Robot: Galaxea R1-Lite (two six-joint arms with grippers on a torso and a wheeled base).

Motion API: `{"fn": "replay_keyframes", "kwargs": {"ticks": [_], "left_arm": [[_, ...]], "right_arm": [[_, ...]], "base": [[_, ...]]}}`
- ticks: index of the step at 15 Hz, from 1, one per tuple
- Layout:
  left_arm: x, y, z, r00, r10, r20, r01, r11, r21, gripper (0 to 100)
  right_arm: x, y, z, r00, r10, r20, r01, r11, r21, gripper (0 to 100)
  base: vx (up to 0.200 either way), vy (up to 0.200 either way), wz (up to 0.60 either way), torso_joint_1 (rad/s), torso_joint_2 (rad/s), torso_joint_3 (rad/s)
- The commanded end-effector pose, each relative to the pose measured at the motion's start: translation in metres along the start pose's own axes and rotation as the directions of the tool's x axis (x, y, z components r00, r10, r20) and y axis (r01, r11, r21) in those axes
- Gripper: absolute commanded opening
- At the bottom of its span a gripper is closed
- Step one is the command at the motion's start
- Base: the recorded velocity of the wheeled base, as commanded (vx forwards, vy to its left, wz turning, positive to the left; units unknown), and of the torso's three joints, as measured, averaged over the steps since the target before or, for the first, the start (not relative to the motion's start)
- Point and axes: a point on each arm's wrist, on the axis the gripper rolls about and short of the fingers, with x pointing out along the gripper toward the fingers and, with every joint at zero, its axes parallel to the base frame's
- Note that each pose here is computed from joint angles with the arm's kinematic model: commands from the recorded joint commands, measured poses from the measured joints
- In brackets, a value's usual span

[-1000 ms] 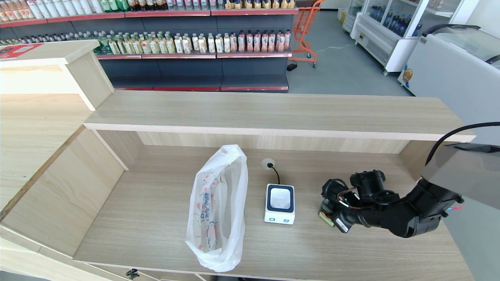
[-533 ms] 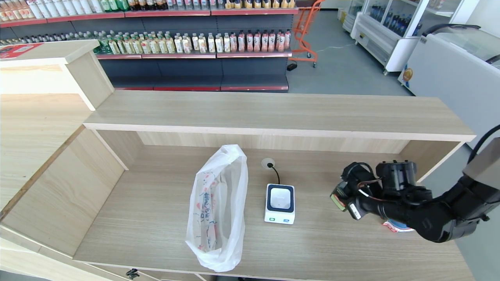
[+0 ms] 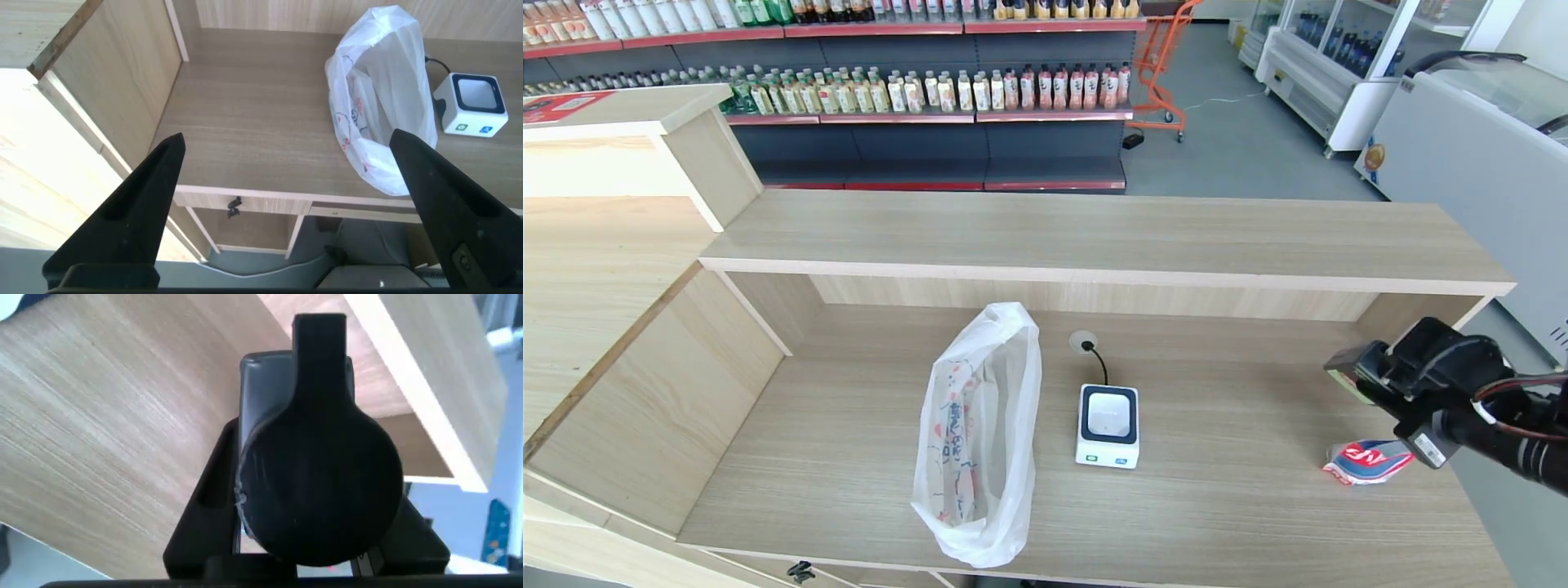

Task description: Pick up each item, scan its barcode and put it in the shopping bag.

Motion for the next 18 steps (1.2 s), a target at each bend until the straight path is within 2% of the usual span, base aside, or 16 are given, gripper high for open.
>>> {"fn": "replay_keyframes", "kwargs": {"ticks": [1, 2, 3, 4, 5, 6, 7, 9, 11, 13, 15, 18], "left_arm": [[0.000, 0.000, 0.000, 1.000, 0.000, -0.001, 0.000, 1.000, 0.000, 100], [0.000, 0.000, 0.000, 1.000, 0.000, 0.000, 0.000, 1.000, 0.000, 100], [0.000, 0.000, 0.000, 1.000, 0.000, 0.000, 0.000, 1.000, 0.000, 100], [0.000, 0.000, 0.000, 1.000, 0.000, 0.000, 0.000, 1.000, 0.000, 100], [0.000, 0.000, 0.000, 1.000, 0.000, -0.001, 0.000, 1.000, 0.000, 100], [0.000, 0.000, 0.000, 1.000, 0.000, 0.000, 0.000, 1.000, 0.000, 100], [0.000, 0.000, 0.000, 1.000, 0.000, -0.001, 0.000, 1.000, 0.000, 100], [0.000, 0.000, 0.000, 1.000, 0.000, -0.001, 0.000, 1.000, 0.000, 100], [0.000, 0.000, 0.000, 1.000, 0.000, -0.001, 0.000, 1.000, 0.000, 100], [0.000, 0.000, 0.000, 1.000, 0.000, 0.000, 0.000, 1.000, 0.000, 100], [0.000, 0.000, 0.000, 1.000, 0.000, 0.000, 0.000, 1.000, 0.000, 100], [0.000, 0.000, 0.000, 1.000, 0.000, -0.001, 0.000, 1.000, 0.000, 100]], "right_arm": [[-0.026, -0.005, 0.010, 0.988, 0.009, 0.151, 0.018, 0.984, -0.175, 0], [-0.024, -0.004, 0.009, 0.975, 0.071, 0.212, -0.004, 0.954, -0.300, 0], [-0.017, -0.004, 0.001, 0.905, 0.231, 0.357, -0.005, 0.845, -0.534, 0], [-0.015, -0.004, -0.002, 0.873, 0.281, 0.398, 0.020, 0.796, -0.605, 0], [-0.005, 0.002, -0.008, 0.754, 0.416, 0.508, 0.172, 0.622, -0.764, 0], [0.001, 0.009, -0.012, 0.643, 0.502, 0.578, 0.292, 0.537, -0.792, 0], [0.006, 0.017, -0.014, 0.569, 0.559, 0.604, 0.378, 0.474, -0.795, 0], [0.011, 0.039, -0.027, 0.457, 0.653, 0.604, 0.487, 0.384, -0.784, 0], [0.011, 0.047, -0.031, 0.413, 0.677, 0.610, 0.537, 0.360, -0.763, 0], [0.017, 0.059, -0.024, 0.349, 0.710, 0.612, 0.583, 0.347, -0.735, 0], [0.027, 0.069, -0.011, 0.235, 0.727, 0.646, 0.669, 0.361, -0.650, 0], [0.030, 0.081, 0.007, 0.135, 0.743, 0.656, 0.728, 0.374, -0.574, 0]], "base": [[0.000, 0.000, 0.00, 0.000, 0.00, 0.000], [0.000, 0.000, 0.00, 0.000, 0.00, 0.000], [0.000, 0.000, 0.00, 0.000, 0.00, 0.000], [0.000, 0.000, 0.00, 0.000, 0.00, 0.000], [0.000, 0.000, 0.00, 0.000, 0.00, 0.000], [0.000, 0.000, 0.00, 0.000, 0.00, 0.000], [0.000, 0.000, 0.00, 0.000, 0.00, 0.000], [0.000, 0.000, 0.00, 0.000, 0.00, 0.000], [0.000, 0.000, 0.00, 0.000, 0.00, 0.000], [0.000, 0.000, 0.00, 0.000, 0.00, 0.000], [0.000, 0.000, 0.00, 0.000, 0.00, 0.000], [0.000, 0.000, 0.00, 0.000, 0.00, 0.000]]}}
